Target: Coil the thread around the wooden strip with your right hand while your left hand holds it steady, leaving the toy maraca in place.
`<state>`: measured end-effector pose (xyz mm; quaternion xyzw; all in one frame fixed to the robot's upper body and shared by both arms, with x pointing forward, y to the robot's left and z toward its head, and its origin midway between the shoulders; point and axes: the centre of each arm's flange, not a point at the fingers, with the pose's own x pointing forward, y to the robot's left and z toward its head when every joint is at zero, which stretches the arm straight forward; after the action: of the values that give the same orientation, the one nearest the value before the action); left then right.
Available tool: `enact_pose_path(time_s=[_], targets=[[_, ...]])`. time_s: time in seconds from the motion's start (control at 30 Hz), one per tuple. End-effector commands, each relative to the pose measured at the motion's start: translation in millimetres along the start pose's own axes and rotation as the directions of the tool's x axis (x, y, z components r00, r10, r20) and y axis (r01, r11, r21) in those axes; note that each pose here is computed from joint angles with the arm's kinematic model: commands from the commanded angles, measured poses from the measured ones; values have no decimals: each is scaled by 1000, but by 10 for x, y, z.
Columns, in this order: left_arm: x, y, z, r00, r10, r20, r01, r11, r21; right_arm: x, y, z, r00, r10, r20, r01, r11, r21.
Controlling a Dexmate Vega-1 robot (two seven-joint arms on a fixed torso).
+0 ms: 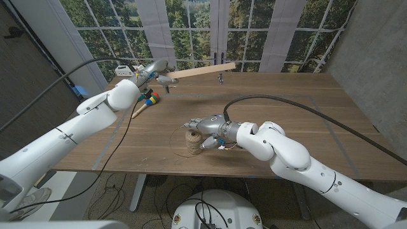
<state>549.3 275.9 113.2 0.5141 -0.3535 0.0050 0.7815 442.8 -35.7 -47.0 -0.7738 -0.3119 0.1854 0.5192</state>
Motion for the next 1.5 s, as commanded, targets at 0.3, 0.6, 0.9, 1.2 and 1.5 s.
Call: enact_pose_path(time_s=[0.3, 0.6, 0.9, 1.2, 1.5], targets=[[42, 12, -4, 1000, -4, -7, 4, 1000, 9, -11, -164, 86, 998, 48, 29, -46, 996, -73], [63, 7, -48, 1000, -3, -18, 4, 1000, 0, 89, -159, 170, 996, 52, 71, -44, 993, -113], [78, 18, -86, 1000, -4, -27, 4, 1000, -4, 134, -202, 210, 995, 10, 95, 3, 991, -134], [87, 13, -93, 1000, -3, -29, 3, 1000, -2, 187, -132, 246, 994, 73, 82, -59, 985, -164], [75, 42, -103, 999, 10, -31, -10, 1000, 1, 296, -7, 324, 986, 145, 80, -124, 966, -226]])
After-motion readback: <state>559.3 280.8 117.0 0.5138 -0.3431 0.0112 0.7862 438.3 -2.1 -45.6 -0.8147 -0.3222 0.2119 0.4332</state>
